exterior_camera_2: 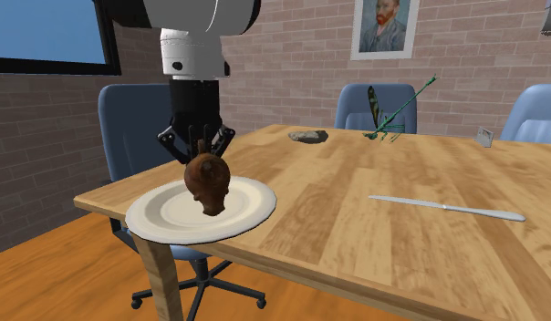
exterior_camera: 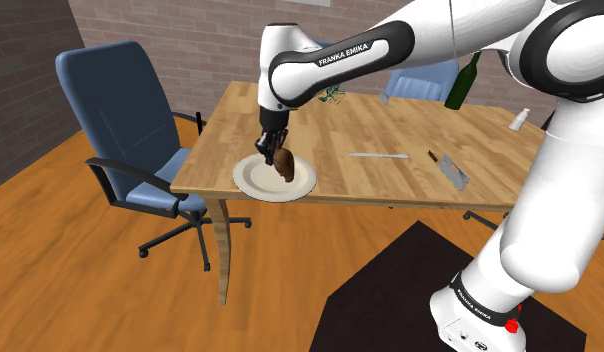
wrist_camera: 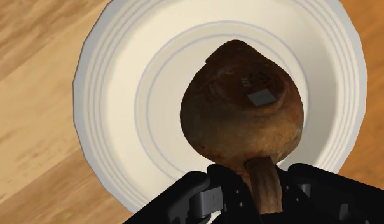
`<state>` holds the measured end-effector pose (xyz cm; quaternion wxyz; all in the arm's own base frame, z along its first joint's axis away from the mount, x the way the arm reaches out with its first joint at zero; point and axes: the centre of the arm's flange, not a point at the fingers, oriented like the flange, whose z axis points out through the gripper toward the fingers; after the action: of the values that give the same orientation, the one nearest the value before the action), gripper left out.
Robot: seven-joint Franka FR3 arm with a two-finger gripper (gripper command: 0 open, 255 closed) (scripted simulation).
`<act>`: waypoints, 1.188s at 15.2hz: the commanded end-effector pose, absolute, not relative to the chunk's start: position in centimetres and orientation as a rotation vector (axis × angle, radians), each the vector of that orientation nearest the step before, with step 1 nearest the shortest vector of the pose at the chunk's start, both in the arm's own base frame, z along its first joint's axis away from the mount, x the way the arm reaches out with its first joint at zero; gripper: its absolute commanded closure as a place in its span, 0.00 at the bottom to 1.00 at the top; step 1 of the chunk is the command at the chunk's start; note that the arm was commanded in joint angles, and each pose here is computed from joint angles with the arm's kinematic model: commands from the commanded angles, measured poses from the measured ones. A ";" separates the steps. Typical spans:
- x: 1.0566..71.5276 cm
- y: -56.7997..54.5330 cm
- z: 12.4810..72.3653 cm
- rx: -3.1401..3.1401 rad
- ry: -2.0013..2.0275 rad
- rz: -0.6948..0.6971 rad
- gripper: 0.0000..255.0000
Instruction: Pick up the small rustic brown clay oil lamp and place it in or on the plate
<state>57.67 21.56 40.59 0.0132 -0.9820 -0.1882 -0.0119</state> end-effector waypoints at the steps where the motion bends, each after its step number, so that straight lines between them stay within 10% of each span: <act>1: 57.7 21.5 39.4 -3.059 -0.587 -0.038 1.00; 11: 57.7 21.5 38.2 -3.059 -0.587 -0.038 1.00; 12: 57.6 21.6 38.4 -3.060 -0.587 -0.038 0.00; 18: 57.7 21.4 39.5 -3.059 -0.587 -0.038 0.00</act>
<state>57.76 21.56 38.90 0.0133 -0.9819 -0.1883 -0.0124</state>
